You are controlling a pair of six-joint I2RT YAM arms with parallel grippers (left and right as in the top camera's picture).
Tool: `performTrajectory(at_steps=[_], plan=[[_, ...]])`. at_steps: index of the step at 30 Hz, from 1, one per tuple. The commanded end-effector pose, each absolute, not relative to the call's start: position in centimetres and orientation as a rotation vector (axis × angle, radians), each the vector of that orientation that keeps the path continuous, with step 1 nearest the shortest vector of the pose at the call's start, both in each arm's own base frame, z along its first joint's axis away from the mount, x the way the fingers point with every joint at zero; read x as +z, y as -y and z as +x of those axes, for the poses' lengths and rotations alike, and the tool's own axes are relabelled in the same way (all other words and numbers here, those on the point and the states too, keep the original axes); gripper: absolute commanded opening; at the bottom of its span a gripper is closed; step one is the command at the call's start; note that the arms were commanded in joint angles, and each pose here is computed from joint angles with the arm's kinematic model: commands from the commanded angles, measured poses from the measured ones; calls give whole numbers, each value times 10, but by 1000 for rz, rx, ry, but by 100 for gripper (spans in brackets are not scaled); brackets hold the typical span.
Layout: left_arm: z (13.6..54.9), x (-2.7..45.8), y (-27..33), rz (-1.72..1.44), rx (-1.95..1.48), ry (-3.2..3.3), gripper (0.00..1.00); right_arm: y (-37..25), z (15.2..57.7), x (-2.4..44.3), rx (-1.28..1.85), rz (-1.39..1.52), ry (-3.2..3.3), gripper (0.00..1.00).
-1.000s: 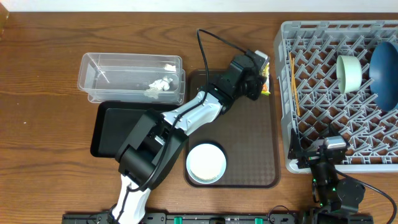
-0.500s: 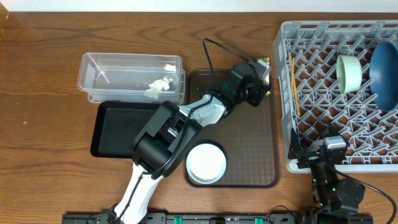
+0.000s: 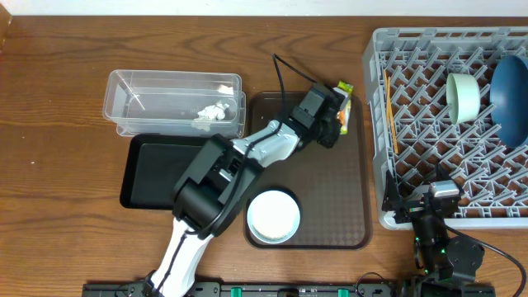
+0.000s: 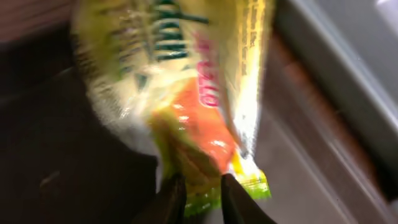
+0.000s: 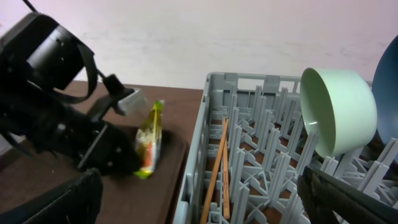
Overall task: Sort waste into correct bins and load items into the dishwasher rack
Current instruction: 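Carry the wrapper with the left gripper and drop it into the clear bin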
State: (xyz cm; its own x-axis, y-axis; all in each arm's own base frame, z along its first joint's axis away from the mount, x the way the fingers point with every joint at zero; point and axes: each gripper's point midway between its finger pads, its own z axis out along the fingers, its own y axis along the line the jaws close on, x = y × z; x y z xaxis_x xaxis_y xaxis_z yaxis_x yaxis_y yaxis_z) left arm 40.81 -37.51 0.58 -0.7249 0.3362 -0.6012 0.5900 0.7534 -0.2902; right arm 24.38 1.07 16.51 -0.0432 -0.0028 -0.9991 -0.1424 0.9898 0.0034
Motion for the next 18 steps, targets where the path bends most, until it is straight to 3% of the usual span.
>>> performTrajectory(at_steps=[1,4,9,18], plan=[[410,-38,299,543,-299,-2630,22,-11,243,164,117,-119,-1610,99],[412,-17,260,409,-131,-2682,22,-12,243,164,117,-119,-1610,99],[399,30,231,256,-131,-2743,24,-12,243,164,117,-119,-1610,99],[375,103,231,311,-172,-2674,51,-12,243,164,117,-119,-1610,99]])
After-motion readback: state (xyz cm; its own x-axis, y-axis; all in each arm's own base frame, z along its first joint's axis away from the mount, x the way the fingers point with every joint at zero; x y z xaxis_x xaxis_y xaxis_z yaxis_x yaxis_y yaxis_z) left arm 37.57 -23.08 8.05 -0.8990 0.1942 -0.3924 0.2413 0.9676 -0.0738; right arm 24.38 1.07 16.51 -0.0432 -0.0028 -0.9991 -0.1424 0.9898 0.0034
